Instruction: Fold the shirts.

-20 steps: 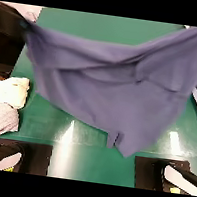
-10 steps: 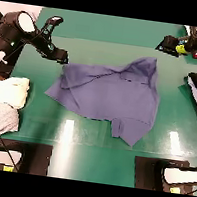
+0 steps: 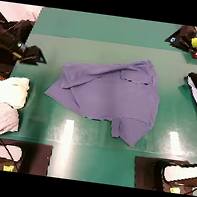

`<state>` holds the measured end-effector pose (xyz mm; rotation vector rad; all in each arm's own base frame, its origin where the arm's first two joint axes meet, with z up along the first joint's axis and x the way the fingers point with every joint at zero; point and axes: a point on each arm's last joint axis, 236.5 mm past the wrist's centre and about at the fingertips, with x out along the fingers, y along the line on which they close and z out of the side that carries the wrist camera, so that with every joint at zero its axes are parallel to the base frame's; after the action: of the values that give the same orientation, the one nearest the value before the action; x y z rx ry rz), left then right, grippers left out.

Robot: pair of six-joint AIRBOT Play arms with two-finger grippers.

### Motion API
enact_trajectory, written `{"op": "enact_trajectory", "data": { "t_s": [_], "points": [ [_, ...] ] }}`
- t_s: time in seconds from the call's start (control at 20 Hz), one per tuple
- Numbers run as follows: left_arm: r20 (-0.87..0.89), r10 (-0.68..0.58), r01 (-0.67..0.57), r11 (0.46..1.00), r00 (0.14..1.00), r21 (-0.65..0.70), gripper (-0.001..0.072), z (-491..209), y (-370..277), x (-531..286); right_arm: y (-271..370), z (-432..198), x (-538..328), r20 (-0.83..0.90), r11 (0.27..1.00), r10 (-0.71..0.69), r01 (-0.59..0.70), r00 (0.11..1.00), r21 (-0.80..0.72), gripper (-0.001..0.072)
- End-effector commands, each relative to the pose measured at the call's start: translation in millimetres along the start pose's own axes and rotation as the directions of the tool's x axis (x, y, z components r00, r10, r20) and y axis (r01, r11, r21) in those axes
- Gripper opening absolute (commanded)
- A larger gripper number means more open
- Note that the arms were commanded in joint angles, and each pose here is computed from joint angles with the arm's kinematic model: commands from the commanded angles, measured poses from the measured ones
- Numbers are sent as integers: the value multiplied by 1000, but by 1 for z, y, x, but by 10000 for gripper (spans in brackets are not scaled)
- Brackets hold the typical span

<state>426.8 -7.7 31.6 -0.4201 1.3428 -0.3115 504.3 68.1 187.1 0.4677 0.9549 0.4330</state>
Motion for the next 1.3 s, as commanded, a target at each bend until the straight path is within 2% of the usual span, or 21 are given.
{"op": "enact_trajectory", "data": {
  "t_s": [0.0, 0.2, 0.6, 0.9, 0.95, 1.0, 1.05, 1.25],
  "points": [
    [-89, -121, 105, 980, 989, -171, 603, -47, 34, 23, 8, -12, -6, -57, 999, 49, -50, 997, -2, 380],
    [-183, -75, 48, 988, 980, -149, 605, -86, 50, 63, 17, -15, -3, -68, 998, 68, -69, 995, -10, 380],
    [-244, 24, -30, 999, 969, -20, 605, -94, 32, 87, 29, -21, 3, -90, 996, 83, -86, 992, -26, 379],
    [-275, 35, -29, 999, 961, 24, 604, -100, 12, 97, 32, -32, -3, -129, 996, 80, -85, 988, -34, 379],
    [-273, 33, -27, 999, 961, 26, 484, -100, 9, 98, 32, -33, -6, -133, 996, 74, -80, 988, -39, 379],
    [-271, 25, -18, 999, 962, 26, 198, -99, 6, 99, 32, -35, -9, -137, 996, 65, -71, 988, -45, 379],
    [-269, 17, -11, 1000, 963, 23, 34, -99, 4, 99, 27, -38, -14, -145, 998, 35, -43, 989, -53, 379],
    [-256, 9, 3, 999, 967, 46, 24, -97, -7, 84, -7, -77, -22, -205, 993, -117, 112, 972, -37, 376]
  ]
}}
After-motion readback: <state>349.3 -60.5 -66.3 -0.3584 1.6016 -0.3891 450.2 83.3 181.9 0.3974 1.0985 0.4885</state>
